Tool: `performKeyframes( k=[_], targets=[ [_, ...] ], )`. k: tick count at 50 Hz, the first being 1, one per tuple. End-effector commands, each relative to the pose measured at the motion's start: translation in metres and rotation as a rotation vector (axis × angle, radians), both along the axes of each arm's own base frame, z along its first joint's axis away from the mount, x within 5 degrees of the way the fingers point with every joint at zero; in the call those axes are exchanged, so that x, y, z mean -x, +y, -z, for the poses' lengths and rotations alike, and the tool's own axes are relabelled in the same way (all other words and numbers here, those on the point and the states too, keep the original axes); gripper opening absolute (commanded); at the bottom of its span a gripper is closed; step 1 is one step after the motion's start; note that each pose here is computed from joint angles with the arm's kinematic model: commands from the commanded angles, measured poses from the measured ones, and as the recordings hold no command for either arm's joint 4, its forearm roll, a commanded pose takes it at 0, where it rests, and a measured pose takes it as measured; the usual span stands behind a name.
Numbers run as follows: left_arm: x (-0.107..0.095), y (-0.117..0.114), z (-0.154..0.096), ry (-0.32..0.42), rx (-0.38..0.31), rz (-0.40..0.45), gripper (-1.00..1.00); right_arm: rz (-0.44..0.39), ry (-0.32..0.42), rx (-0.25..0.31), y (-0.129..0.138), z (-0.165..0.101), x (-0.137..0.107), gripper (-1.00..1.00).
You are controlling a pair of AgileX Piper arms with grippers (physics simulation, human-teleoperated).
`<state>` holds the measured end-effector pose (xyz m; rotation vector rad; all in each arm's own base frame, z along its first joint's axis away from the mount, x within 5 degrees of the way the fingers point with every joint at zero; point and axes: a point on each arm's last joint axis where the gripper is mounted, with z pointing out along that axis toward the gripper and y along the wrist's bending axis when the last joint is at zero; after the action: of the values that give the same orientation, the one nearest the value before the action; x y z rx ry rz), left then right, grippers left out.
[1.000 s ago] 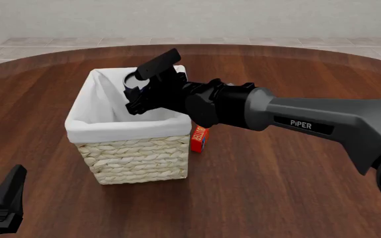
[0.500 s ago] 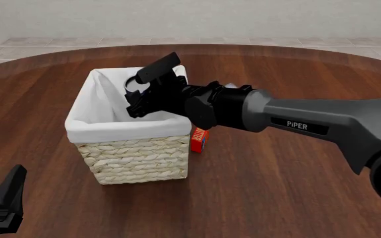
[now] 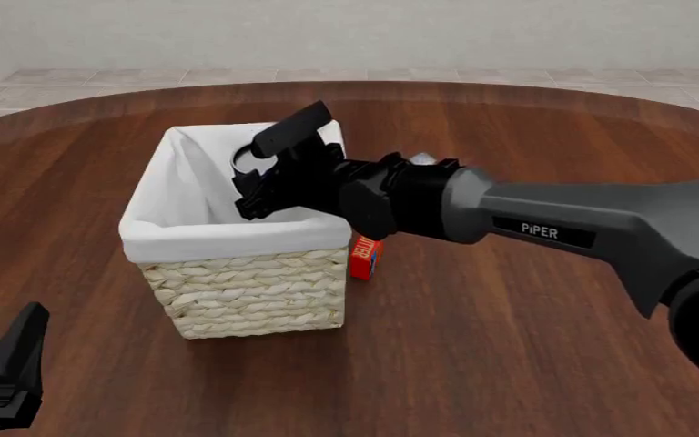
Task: Pick up the alphabet soup and put it in the basket.
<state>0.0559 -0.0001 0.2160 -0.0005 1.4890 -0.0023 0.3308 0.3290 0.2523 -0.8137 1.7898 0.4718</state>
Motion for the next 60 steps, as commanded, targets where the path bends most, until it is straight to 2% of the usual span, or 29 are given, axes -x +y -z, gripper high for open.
performKeyframes(
  k=[1,60],
  targets=[
    [0.0,0.0,0.0,0.0,0.0,0.0,1.0,0.013,0.008,-0.026,0.0,-0.004,-0.002,-1.0],
    [0.0,0.0,0.0,0.0,0.0,0.0,1.0,0.008,0.037,-0.004,0.007,0.011,-0.004,-1.0]
  ],
)
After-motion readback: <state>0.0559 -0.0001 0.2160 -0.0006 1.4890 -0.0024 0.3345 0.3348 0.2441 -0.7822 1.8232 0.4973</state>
